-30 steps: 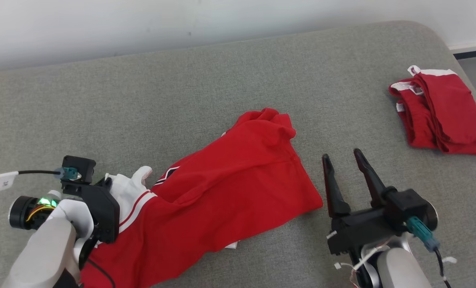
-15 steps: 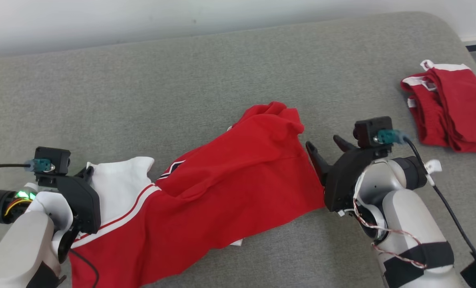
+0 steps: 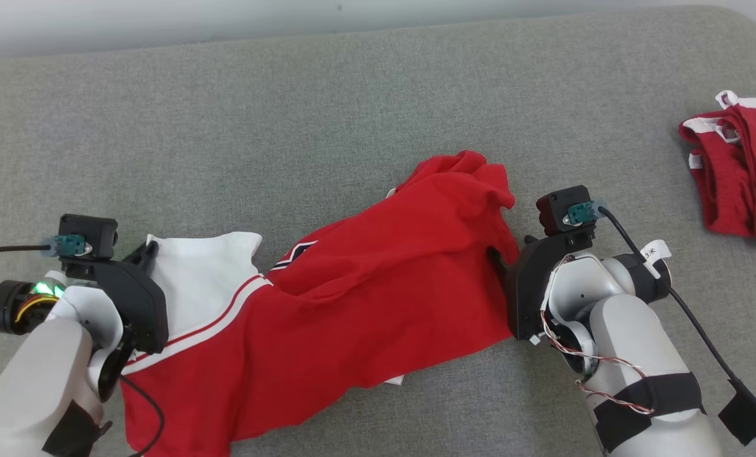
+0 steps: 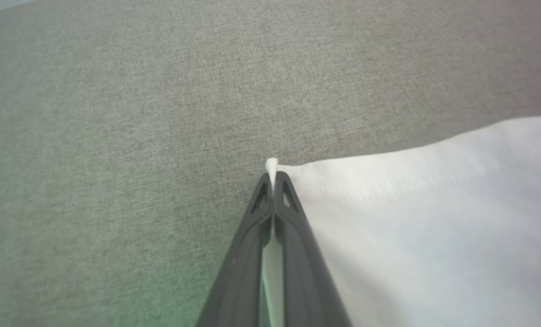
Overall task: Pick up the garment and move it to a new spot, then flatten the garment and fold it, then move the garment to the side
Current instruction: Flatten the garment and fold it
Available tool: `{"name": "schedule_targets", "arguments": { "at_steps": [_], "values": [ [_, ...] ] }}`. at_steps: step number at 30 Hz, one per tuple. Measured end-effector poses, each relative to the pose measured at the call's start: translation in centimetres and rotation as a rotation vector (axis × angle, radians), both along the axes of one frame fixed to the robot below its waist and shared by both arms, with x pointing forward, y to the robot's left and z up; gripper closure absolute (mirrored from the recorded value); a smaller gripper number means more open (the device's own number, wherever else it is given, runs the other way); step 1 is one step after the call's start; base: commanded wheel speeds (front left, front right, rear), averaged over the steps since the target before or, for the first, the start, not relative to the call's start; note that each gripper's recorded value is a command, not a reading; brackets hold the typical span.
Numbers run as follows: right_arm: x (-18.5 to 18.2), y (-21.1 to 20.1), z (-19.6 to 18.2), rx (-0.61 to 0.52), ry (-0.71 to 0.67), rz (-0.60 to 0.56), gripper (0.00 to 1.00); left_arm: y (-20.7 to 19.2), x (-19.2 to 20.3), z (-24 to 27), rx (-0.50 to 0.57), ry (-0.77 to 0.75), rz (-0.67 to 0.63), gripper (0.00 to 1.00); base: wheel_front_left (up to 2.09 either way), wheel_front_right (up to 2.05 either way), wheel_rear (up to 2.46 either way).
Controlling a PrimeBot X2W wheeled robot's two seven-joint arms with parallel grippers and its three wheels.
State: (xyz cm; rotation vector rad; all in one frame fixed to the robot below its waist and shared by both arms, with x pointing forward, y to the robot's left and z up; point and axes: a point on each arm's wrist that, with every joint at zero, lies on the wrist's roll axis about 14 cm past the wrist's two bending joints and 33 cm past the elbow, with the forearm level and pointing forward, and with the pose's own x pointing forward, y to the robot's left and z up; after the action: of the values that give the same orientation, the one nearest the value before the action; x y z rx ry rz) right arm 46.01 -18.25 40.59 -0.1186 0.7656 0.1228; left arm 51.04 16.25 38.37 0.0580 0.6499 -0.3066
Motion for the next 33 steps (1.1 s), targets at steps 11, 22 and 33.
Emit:
{"name": "schedule_targets", "arguments": {
  "at_steps": [11, 22, 33],
  "values": [
    [1.6, 0.6, -0.5, -0.018, -0.029, 0.017, 0.75, 0.3, 1.0, -0.2, -0.011, -0.020, 0.012, 1.00, 0.00, 0.00, 0.00],
    [2.3, 0.7, 2.7, -0.012, -0.191, 0.012, 1.00, 1.1, 2.1, 3.3, -0.086, -0.172, 0.074, 1.00, 0.00, 0.00, 0.00],
    [3.0, 0.9, 11.2, 0.169, -0.499, -0.039, 1.00, 1.8, 5.0, 18.4, -0.423, -0.669, 0.177, 1.00, 0.00, 0.00, 0.00]
  ]
}}
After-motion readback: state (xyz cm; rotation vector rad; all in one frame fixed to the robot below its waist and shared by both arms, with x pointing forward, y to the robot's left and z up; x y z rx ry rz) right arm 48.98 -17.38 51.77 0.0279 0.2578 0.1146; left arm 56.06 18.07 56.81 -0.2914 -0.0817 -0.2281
